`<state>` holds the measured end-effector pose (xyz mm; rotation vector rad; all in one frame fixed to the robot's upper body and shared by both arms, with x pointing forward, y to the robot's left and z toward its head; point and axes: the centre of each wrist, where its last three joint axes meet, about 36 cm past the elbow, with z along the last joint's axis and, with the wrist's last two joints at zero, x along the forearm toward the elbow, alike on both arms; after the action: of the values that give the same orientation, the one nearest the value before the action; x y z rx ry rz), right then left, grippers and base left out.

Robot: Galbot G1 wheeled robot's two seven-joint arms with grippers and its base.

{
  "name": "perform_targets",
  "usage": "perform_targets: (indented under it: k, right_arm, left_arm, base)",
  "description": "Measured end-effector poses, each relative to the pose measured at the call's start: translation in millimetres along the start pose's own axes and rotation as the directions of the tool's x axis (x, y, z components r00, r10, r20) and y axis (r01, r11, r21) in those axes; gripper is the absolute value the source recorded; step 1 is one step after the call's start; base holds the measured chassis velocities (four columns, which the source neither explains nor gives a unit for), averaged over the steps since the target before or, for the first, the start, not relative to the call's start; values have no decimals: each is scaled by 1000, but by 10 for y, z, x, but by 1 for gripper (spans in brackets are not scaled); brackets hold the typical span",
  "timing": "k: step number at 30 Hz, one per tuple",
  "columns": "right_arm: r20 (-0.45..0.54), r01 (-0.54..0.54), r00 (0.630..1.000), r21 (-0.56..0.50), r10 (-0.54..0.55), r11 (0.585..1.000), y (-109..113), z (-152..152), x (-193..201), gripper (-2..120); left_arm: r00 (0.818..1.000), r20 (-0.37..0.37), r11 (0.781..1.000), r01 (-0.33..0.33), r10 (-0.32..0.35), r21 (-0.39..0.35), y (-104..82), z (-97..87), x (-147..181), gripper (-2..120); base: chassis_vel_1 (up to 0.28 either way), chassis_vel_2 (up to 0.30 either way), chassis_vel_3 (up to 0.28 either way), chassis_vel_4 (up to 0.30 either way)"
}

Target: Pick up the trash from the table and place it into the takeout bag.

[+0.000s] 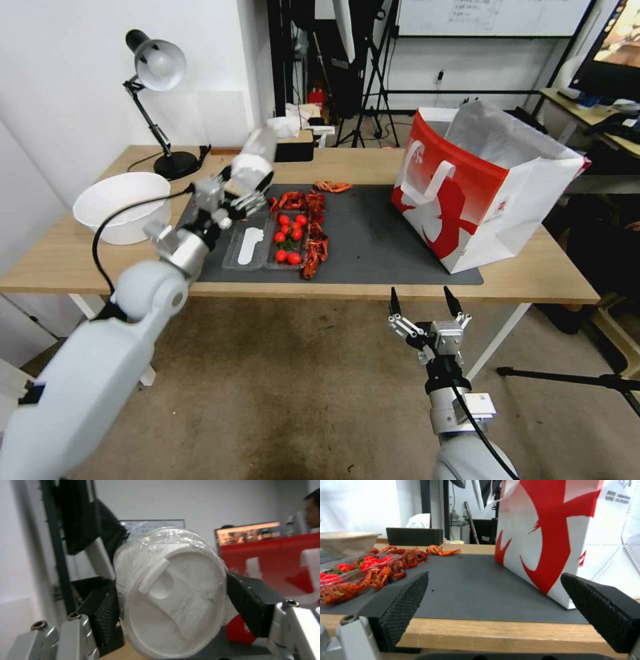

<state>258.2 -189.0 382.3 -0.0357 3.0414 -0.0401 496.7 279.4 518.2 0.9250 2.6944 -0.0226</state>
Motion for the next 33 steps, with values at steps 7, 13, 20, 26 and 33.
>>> perform_targets:
  k: [7, 13, 20, 26, 33]
  right_arm:
    - [1, -13, 1000, 3, 13, 1000, -12, -2, 0, 98]
    - [3, -19, 1000, 5, 19, 1000, -23, -4, -6, 98]
    - [5, -26, 1000, 7, 26, 1000, -36, -1, -15, 98]
    - [4, -31, 1000, 7, 31, 999, -35, 6, -19, 98]
    - [6, -39, 999, 6, 39, 999, -25, 7, -24, 98]
  left_arm:
    - [988, 47, 984, -152, 149, 95, -123, 16, -457, 71]
    - [970, 82, 962, -237, 228, 136, -266, 13, -821, 71]
    - [948, 110, 938, -312, 297, 154, -436, -34, -1333, 71]
    - [931, 115, 918, -362, 347, 159, -594, -69, -1697, 71]
    - [895, 131, 886, -443, 427, 137, -922, -187, -2307, 71]
  base:
    - [0, 0, 0, 0]
    - [0, 0, 0, 0]
    - [0, 0, 0, 0]
    - [0, 0, 0, 0]
    - [0, 0, 0, 0]
